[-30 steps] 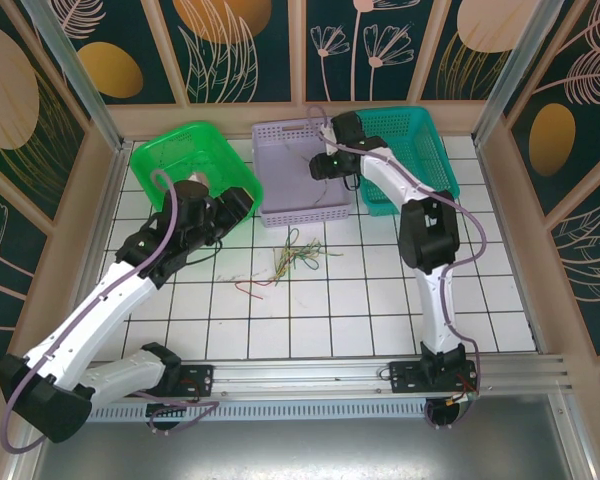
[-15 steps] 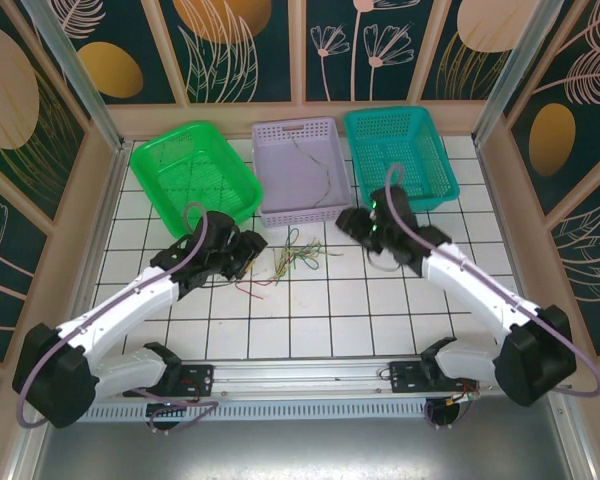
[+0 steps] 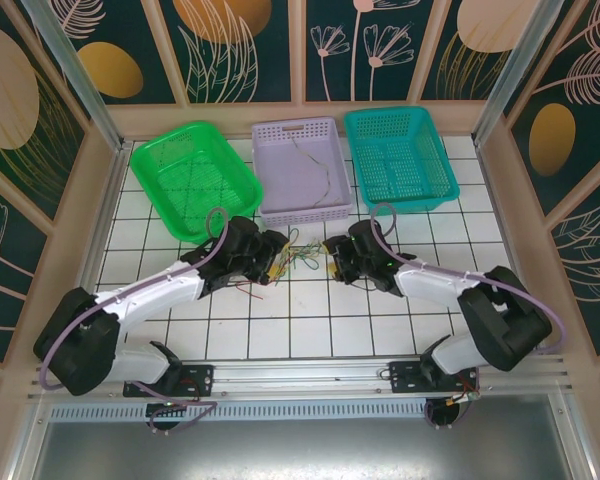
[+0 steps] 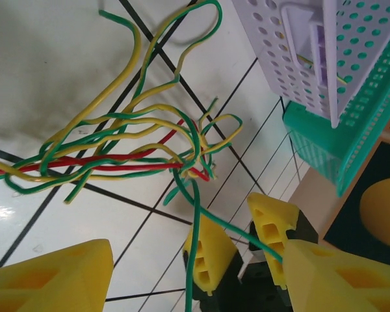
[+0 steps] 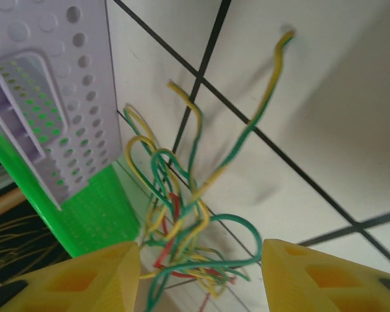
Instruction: Untangle the cables
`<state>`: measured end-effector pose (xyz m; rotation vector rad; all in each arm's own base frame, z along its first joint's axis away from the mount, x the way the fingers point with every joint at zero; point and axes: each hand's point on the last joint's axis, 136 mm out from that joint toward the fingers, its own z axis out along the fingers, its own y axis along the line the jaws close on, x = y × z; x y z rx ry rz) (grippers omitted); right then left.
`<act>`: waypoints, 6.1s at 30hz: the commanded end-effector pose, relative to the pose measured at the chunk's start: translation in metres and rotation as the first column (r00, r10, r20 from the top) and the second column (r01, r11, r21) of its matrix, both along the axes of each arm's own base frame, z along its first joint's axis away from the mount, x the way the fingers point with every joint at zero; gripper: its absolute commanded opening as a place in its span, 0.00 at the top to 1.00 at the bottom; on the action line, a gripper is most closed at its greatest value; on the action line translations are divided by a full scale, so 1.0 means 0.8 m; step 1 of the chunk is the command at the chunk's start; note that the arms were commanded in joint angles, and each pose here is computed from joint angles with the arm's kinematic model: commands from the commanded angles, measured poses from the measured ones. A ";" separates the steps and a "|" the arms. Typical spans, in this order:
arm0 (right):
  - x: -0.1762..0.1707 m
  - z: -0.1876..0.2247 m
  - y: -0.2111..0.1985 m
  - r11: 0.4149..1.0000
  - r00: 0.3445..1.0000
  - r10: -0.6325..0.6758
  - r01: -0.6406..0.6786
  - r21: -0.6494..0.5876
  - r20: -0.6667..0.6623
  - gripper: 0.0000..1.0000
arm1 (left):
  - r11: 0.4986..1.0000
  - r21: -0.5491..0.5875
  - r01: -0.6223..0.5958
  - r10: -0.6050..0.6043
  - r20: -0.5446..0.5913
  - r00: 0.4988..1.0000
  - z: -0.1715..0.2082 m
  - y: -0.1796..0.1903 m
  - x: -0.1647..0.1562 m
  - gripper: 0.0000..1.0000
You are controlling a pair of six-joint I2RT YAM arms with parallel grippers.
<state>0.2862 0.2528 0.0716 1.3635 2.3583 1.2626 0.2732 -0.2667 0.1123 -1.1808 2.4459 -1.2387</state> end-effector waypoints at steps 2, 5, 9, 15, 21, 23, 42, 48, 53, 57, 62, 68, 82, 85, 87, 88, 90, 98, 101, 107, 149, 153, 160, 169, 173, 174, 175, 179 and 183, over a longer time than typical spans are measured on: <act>0.020 0.004 0.011 0.991 0.997 -0.075 0.078 0.109 -0.028 0.51 | 0.996 -0.086 -0.037 0.035 -0.018 0.999 0.003 -0.018 0.012 0.29; 0.023 -0.014 0.000 0.990 0.992 -0.110 0.114 0.080 -0.057 0.56 | 0.997 -0.062 -0.046 0.044 -0.025 0.999 -0.006 -0.018 0.015 0.30; 0.031 -0.037 -0.015 0.989 0.988 -0.140 0.143 0.044 -0.068 0.64 | 0.999 -0.025 -0.033 0.032 -0.030 0.999 -0.018 -0.020 0.020 0.33; 0.027 -0.049 -0.019 0.994 0.992 -0.104 0.105 0.007 -0.075 0.96 | 0.999 0.037 -0.008 0.009 -0.025 1.000 -0.027 -0.019 0.023 0.34; 0.012 -0.031 -0.039 0.996 0.997 -0.074 0.074 -0.051 0.001 1.00 | 0.995 0.092 0.035 -0.032 -0.039 0.999 -0.037 -0.021 0.018 0.32; 0.006 -0.023 -0.045 0.996 0.998 -0.059 0.061 -0.068 0.023 1.00 | 0.989 0.131 0.069 -0.063 -0.048 0.997 -0.044 -0.022 0.015 0.32; -0.002 0.057 -0.117 0.993 0.965 -0.103 0.112 -0.026 0.240 1.00 | 0.929 0.343 0.138 -0.127 -0.054 0.990 -0.100 -0.011 0.018 1.00; 0.001 0.078 -0.146 0.990 0.952 -0.118 0.133 -0.036 0.281 1.00 | 0.901 0.419 0.109 -0.122 0.004 0.993 -0.074 0.012 0.020 1.00; 0.005 0.094 -0.169 0.990 0.941 -0.114 0.133 -0.036 0.320 1.00 | 0.900 0.425 0.092 -0.121 0.041 0.992 -0.055 0.021 0.017 1.00; 0.006 0.097 -0.158 0.998 0.940 -0.059 0.068 -0.015 0.337 1.00 | 0.957 0.259 0.133 -0.163 0.099 0.982 -0.007 -0.027 0.025 0.64; 0.005 0.100 -0.151 0.999 0.927 -0.003 0.017 -0.033 0.374 1.00 | 0.987 -0.002 0.158 -0.158 0.062 0.986 0.029 -0.104 0.007 0.42; -0.006 0.087 -0.147 0.999 0.932 0.026 -0.015 -0.033 0.362 1.00 | 0.966 -0.166 0.200 -0.199 0.021 0.980 0.051 -0.178 -0.014 0.43; -0.003 0.092 -0.151 1.000 0.933 -0.012 0.019 -0.015 0.360 1.00 | 0.959 -0.016 0.283 -0.284 -0.030 0.958 -0.002 -0.189 -0.029 0.74; -0.003 0.097 -0.151 1.000 0.932 -0.015 0.020 -0.010 0.362 1.00 | 0.953 0.033 0.300 -0.299 -0.023 0.954 -0.009 -0.189 -0.023 0.77; -0.003 0.099 -0.151 1.000 0.932 -0.015 0.019 -0.008 0.363 1.00 | 0.951 0.065 0.304 -0.303 -0.014 0.953 -0.012 -0.189 -0.019 0.81; -0.004 0.100 -0.151 1.000 0.932 -0.016 0.020 -0.007 0.362 1.00 | 0.949 0.080 0.306 -0.306 -0.007 0.952 -0.012 -0.189 -0.017 0.83; -0.004 0.102 -0.152 1.000 0.932 -0.017 0.022 -0.009 0.362 1.00 | 0.944 0.114 0.311 -0.313 0.007 0.950 -0.012 -0.186 -0.012 0.90; 0.010 0.126 -0.183 0.995 0.915 -0.048 0.081 -0.065 0.401 1.00 | 0.882 0.324 0.341 -0.368 0.023 0.930 -0.020 -0.146 -0.009 1.00; 0.023 0.145 -0.199 0.992 0.899 -0.058 0.102 -0.079 0.434 1.00 | 0.857 0.393 0.333 -0.367 0.012 0.930 -0.026 -0.119 -0.013 1.00; 0.049 0.197 -0.228 0.984 0.861 -0.054 0.131 -0.120 0.505 1.00 | 0.833 0.470 0.291 -0.332 0.006 0.943 -0.030 -0.069 -0.022 1.00; -0.095 0.014 -0.180 0.960 0.998 -0.059 0.051 -0.276 -0.021 0.52 | 0.743 0.644 0.184 -0.243 0.003 0.970 -0.038 0.051 -0.040 0.94; -0.095 -0.007 -0.172 0.971 0.992 -0.124 0.116 -0.209 -0.028 0.56 | 0.747 0.630 0.210 -0.285 0.018 0.958 -0.027 0.045 -0.041 0.68; -0.083 -0.019 -0.172 0.967 0.980 -0.199 0.191 -0.170 -0.030 0.63 | 0.767 0.590 0.252 -0.352 0.059 0.934 -0.007 0.027 -0.043 0.43; -0.072 -0.032 -0.165 0.966 0.971 -0.232 0.223 -0.131 -0.054 0.78 | 0.784 0.559 0.270 -0.401 0.124 0.908 0.015 0.004 -0.039 0.40; -0.071 -0.037 -0.167 0.964 0.971 -0.231 0.221 -0.148 -0.056 0.99 | 0.786 0.553 0.276 -0.422 0.154 0.893 0.026 -0.003 -0.035 0.40; -0.069 -0.035 -0.167 0.964 0.973 -0.227 0.218 -0.152 -0.046 1.00 | 0.790 0.546 0.280 -0.430 0.167 0.887 0.029 -0.007 -0.035 0.40; -0.066 -0.032 -0.167 0.964 0.974 -0.222 0.215 -0.156 -0.032 1.00 | 0.808 0.521 0.275 -0.435 0.213 0.875 0.050 -0.019 -0.028 0.40; -0.035 0.023 -0.159 0.970 0.978 -0.171 0.188 -0.155 0.118 1.00 | 0.872 0.387 0.300 -0.423 0.287 0.860 0.080 -0.053 -0.026 0.34; -0.004 0.092 -0.147 0.978 0.951 -0.111 0.156 -0.139 0.288 1.00 | 0.946 0.169 0.277 -0.317 0.299 0.900 0.111 -0.089 -0.019 0.30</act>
